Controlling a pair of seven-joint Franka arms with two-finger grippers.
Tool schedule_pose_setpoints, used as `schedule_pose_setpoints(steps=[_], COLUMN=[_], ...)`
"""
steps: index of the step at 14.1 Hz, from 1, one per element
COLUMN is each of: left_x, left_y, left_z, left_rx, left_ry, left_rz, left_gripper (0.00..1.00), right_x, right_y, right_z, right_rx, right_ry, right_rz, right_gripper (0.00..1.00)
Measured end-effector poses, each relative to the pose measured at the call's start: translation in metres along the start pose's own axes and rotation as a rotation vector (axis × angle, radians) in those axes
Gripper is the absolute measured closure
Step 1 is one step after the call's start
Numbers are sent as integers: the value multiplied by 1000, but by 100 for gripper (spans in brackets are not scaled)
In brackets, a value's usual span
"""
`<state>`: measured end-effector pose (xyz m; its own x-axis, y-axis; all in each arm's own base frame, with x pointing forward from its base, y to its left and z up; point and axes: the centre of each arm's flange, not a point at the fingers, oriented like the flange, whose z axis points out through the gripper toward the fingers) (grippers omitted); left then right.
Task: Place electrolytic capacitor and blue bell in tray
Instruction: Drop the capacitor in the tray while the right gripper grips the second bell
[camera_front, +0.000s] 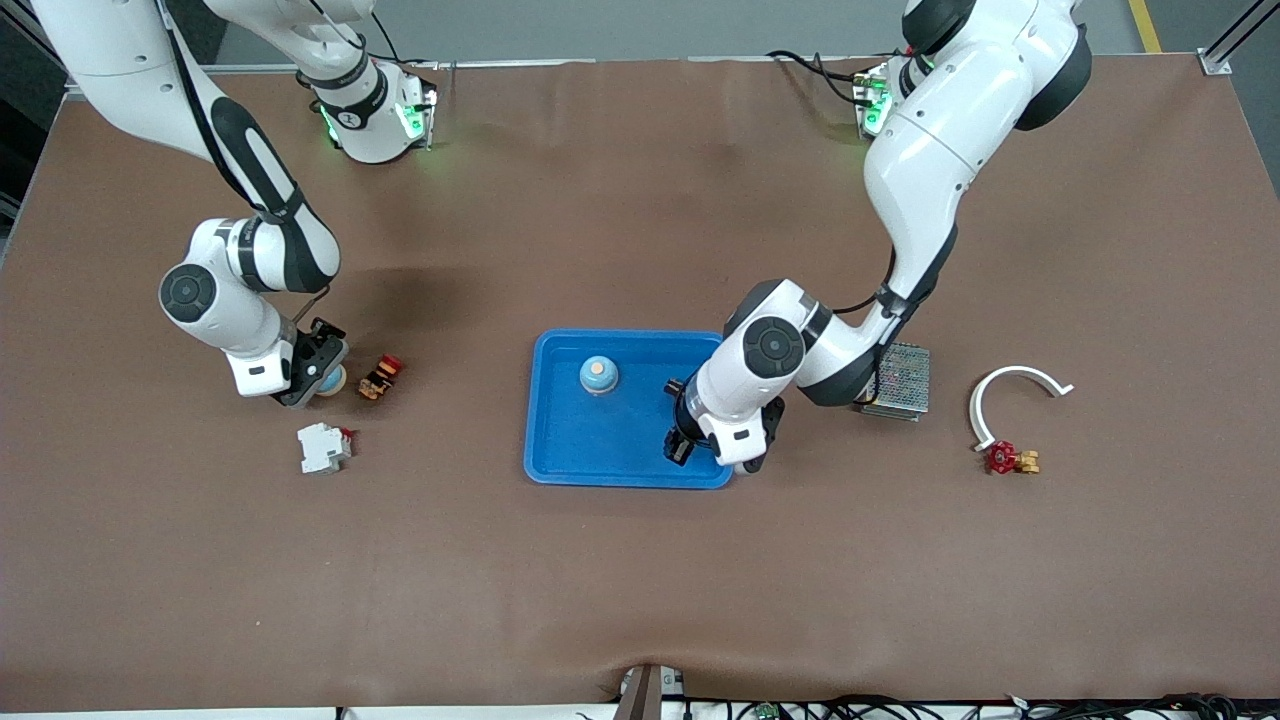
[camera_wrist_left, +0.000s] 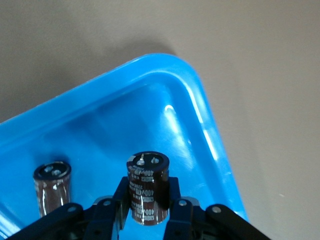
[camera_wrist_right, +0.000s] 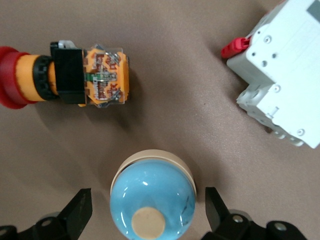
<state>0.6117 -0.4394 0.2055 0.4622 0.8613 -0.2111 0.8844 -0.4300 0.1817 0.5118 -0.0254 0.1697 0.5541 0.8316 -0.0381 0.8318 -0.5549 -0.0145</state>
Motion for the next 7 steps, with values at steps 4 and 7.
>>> schedule_pose_setpoints(steps=[4, 7], left_x=[-1, 1], left_y=[-5, -1], left_z=[15, 11], left_rx=[14, 2], left_ry=[24, 25], left_rz=[4, 1], left_gripper=[61, 48], right_x=[0, 0], right_y=[1, 1], right_z=[2, 1], right_rx=[-5, -6], right_ry=[3, 3], right_rz=[0, 1], right_gripper=[29, 31])
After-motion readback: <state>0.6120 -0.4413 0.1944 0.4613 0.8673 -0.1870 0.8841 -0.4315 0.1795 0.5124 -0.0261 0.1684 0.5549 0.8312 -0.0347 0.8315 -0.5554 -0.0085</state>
